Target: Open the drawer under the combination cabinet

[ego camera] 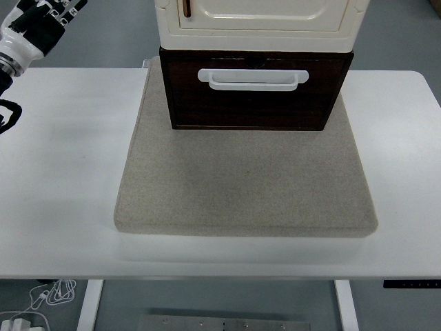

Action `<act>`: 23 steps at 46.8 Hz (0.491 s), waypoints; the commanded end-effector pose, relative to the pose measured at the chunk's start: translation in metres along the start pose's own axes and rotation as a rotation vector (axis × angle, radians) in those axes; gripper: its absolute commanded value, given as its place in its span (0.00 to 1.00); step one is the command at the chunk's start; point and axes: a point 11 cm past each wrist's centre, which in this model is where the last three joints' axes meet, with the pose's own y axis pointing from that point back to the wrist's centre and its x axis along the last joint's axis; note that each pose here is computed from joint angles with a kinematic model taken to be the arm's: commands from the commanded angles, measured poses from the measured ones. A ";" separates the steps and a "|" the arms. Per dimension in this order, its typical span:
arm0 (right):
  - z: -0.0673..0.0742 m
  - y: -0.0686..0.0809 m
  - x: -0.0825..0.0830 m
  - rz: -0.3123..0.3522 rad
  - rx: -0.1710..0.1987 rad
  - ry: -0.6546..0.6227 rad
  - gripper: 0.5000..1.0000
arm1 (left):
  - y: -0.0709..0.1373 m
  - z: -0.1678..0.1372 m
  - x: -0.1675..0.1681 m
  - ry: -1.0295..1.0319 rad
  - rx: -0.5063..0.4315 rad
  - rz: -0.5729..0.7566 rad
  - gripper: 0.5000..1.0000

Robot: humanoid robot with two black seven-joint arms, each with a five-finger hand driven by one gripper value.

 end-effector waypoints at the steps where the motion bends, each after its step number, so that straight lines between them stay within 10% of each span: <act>1: 0.000 0.000 0.000 0.000 0.000 0.000 0.86 | 0.005 0.006 0.004 -0.059 0.022 -0.008 1.00; 23: 0.000 0.000 0.000 0.001 0.000 0.000 0.86 | 0.045 0.061 0.025 -0.331 0.121 0.010 1.00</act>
